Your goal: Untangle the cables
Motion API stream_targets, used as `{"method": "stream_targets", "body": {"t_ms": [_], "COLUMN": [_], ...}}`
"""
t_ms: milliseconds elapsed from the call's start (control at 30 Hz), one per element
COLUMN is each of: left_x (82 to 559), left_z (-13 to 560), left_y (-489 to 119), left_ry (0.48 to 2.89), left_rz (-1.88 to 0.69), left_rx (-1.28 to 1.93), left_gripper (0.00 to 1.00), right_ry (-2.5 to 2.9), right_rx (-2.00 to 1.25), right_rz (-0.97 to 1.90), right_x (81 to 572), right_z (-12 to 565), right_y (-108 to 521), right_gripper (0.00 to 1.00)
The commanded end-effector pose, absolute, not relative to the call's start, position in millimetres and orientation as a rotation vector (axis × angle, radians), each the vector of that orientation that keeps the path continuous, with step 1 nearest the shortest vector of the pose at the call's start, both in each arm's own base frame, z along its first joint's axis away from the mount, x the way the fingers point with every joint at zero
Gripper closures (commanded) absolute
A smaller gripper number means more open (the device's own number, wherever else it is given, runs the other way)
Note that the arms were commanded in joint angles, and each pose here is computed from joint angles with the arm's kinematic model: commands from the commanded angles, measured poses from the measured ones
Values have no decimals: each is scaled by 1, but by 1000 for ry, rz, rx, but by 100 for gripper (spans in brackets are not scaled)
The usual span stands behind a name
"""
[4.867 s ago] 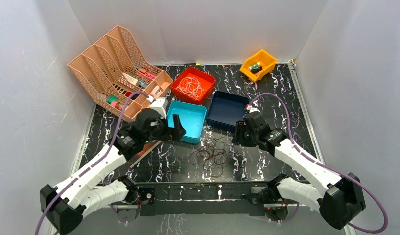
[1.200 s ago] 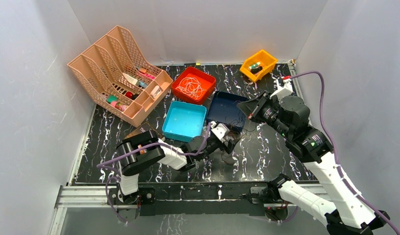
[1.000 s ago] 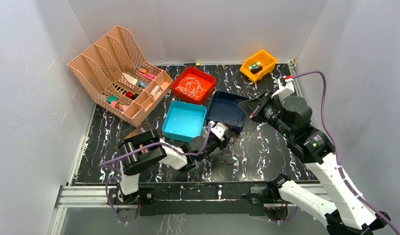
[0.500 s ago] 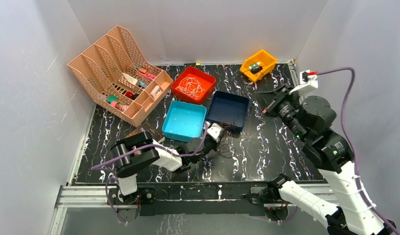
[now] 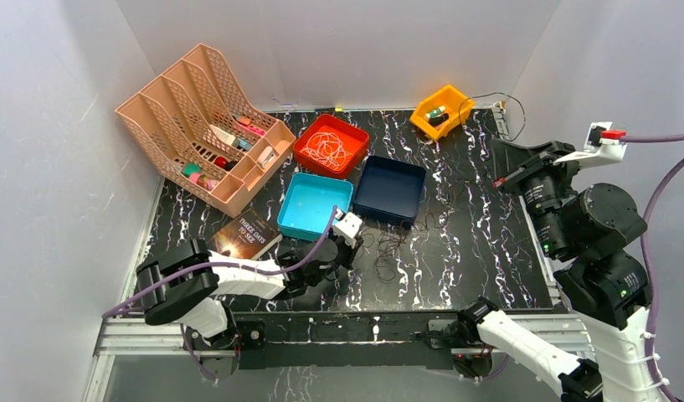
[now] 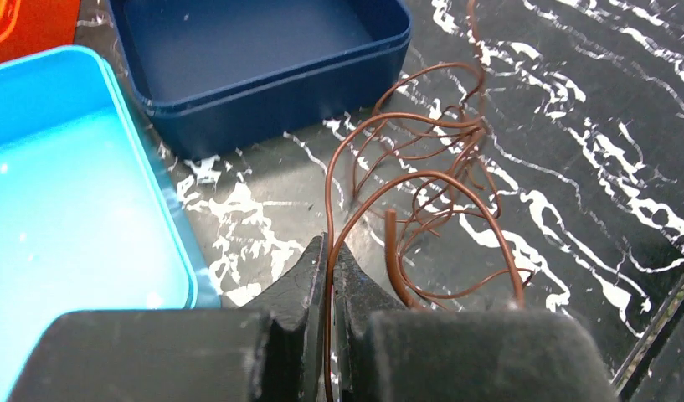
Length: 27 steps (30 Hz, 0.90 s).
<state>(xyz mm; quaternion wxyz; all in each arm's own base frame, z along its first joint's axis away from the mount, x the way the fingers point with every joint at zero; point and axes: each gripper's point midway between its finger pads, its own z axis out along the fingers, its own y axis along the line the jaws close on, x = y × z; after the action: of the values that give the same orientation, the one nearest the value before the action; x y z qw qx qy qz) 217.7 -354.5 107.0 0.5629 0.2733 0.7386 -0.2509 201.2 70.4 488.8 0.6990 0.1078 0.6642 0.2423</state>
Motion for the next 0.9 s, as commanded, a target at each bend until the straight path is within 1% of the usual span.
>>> {"method": "stream_targets", "body": {"t_ms": [0, 233, 400, 500, 533, 600, 667, 733, 767, 800, 833, 867], "left_x": [211, 209, 206, 205, 206, 205, 203, 200, 198, 197, 195, 193], "left_z": [100, 86, 91, 100, 107, 119, 133, 147, 153, 158, 163, 168], "left_y": [-333, -309, -293, -289, -288, -289, -293, -297, -299, -300, -301, -301], "left_ry": [1819, 1880, 1900, 1888, 1873, 1834, 1787, 1742, 1722, 1705, 1684, 1669], "left_rz": [-544, -452, -420, -415, -422, -449, -489, -532, -550, -565, -578, -590], "left_rx": [614, 613, 603, 604, 600, 606, 615, 629, 640, 652, 667, 675], "left_gripper": [100, 100, 100, 100, 93, 74, 59, 45, 41, 31, 24, 22], "right_ry": [1402, 1384, 1357, 1373, 1385, 1414, 1447, 1472, 1485, 1482, 1490, 1493], "right_rx": [262, 256, 257, 232, 217, 189, 161, 156, 156, 161, 163, 170], "right_rz": [465, 445, 413, 461, 492, 560, 621, 673, 688, 706, 716, 724], "right_x": [198, 196, 192, 194, 195, 198, 202, 205, 208, 208, 210, 212], "right_z": [511, 517, 525, 520, 517, 507, 496, 487, 481, 481, 477, 475], "right_y": [51, 46, 38, 49, 57, 74, 90, 103, 108, 110, 113, 115], "right_gripper": [100, 100, 100, 100, 100, 100, 100, 100, 100, 100, 100, 100]}}
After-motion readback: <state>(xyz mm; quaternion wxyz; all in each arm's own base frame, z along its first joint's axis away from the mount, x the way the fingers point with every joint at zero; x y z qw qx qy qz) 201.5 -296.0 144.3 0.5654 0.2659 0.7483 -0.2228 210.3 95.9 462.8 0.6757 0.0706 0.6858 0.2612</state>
